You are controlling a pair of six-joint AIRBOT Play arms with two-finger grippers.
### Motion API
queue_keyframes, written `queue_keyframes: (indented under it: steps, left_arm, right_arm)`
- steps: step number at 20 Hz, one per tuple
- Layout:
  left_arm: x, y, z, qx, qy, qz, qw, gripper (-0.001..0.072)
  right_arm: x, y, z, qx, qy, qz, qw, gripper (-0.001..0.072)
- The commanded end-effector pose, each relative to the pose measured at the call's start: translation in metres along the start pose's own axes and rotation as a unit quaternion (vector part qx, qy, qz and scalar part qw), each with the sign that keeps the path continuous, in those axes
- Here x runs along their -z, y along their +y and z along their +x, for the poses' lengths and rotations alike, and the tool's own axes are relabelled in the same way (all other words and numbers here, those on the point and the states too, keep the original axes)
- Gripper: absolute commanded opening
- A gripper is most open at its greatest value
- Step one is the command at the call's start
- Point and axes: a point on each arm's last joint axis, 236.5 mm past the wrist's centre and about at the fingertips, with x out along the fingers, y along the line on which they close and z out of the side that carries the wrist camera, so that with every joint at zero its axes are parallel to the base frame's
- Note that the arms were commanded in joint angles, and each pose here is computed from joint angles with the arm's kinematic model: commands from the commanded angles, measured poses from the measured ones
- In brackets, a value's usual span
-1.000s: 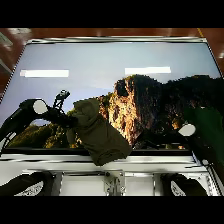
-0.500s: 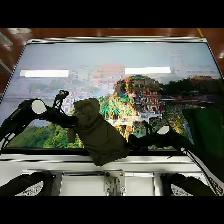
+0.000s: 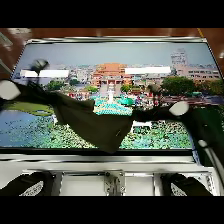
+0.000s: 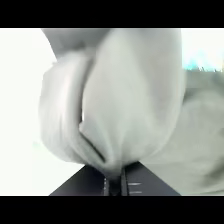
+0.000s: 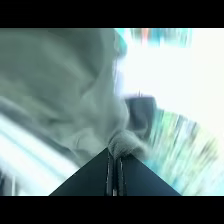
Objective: Fold the shirts.
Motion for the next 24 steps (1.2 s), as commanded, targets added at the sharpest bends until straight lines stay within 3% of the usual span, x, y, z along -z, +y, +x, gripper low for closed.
queue_keyframes:
  steps: [1, 4, 7, 10, 14, 16, 20, 24]
  left_arm:
    - [-0.077, 0.036, -0.150, -0.103, -0.160, 0.025, 0.981, 0.0039]
    - [-0.113, -0.004, -0.270, -0.047, -0.318, 0.029, 0.946, 0.0040]
    - [-0.099, -0.015, -0.294, -0.029, -0.328, 0.030, 0.944, 0.0040]
    - [-0.067, -0.015, -0.266, -0.024, -0.245, 0.030, 0.969, 0.0040]
    - [-0.035, -0.013, -0.214, -0.017, -0.145, 0.024, 0.989, 0.0040]
    - [-0.019, -0.010, -0.174, -0.013, -0.092, 0.019, 0.995, 0.0040]
    - [0.027, -0.002, -0.060, -0.005, 0.006, 0.002, 1.000, 0.0040]
    - [0.070, -0.018, 0.055, 0.046, 0.063, -0.051, 0.996, 0.0040]
  right_arm:
    - [-0.100, 0.053, -0.164, 0.066, -0.217, -0.128, 0.966, 0.0057]
    - [-0.128, 0.139, -0.309, 0.060, -0.412, -0.204, 0.886, 0.0058]
    - [-0.108, 0.189, -0.374, 0.045, -0.480, -0.239, 0.843, 0.0058]
    - [-0.085, 0.184, -0.360, 0.050, -0.433, -0.230, 0.870, 0.0058]
    - [-0.038, 0.108, -0.296, 0.136, -0.234, -0.169, 0.948, 0.0058]
    - [-0.011, 0.061, -0.265, 0.179, -0.132, -0.107, 0.969, 0.0058]
    - [0.013, -0.023, -0.185, 0.205, -0.051, -0.019, 0.977, 0.0058]
    - [0.003, -0.104, -0.103, 0.209, -0.129, 0.078, 0.966, 0.0058]
